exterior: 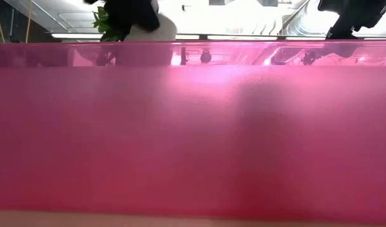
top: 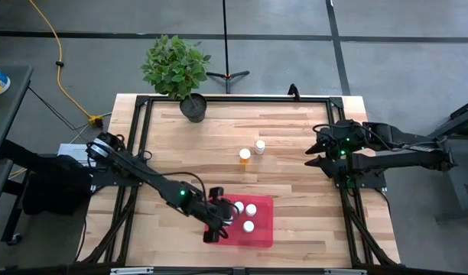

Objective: Pick and place pill bottles into a basket
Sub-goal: Put the white pill bottle into the red bin

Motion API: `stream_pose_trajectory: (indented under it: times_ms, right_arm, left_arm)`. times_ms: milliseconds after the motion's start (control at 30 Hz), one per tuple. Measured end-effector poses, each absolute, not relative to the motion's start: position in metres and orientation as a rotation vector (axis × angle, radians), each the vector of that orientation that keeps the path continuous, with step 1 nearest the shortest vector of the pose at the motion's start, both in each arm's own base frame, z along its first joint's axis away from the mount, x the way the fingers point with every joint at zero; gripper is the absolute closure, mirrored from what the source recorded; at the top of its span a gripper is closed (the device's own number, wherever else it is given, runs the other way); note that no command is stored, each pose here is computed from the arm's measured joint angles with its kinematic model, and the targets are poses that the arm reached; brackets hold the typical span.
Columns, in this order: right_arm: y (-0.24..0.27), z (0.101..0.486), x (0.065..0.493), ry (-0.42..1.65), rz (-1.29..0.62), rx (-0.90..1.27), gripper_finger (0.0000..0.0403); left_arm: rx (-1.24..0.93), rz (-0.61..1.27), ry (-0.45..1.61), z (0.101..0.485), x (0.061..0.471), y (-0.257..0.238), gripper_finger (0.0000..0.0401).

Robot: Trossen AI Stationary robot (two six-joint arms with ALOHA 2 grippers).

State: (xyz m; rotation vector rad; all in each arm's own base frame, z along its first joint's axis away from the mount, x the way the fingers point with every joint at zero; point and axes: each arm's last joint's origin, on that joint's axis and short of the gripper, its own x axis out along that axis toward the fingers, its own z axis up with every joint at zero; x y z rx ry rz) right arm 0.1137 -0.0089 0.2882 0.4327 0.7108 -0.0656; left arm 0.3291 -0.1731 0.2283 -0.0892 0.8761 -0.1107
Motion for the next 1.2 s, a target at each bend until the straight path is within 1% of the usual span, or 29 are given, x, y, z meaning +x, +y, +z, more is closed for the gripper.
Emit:
stream_pose_trajectory:
  times_ms: [200, 633, 933, 1200]
  right_arm:
    - [-0.009, 0.288, 0.113, 0.715, -0.065, 0.430, 0.0171]
    - [-0.009, 0.287, 0.113, 0.724, -0.061, 0.433, 0.0171]
    - [-0.008, 0.287, 0.112, 0.734, -0.060, 0.441, 0.0171]
    - [-0.008, 0.287, 0.112, 0.736, -0.063, 0.448, 0.0171]
  left_arm:
    - [-0.077, -0.100, 0.900, 0.212, 0.336, -0.176, 0.0210]
    - [-0.027, -0.126, 0.830, 0.188, 0.354, -0.185, 0.0210]
    - [-0.015, -0.117, 0.779, 0.182, 0.363, -0.184, 0.0210]
    - [-0.025, -0.095, 0.712, 0.186, 0.376, -0.170, 0.0210]
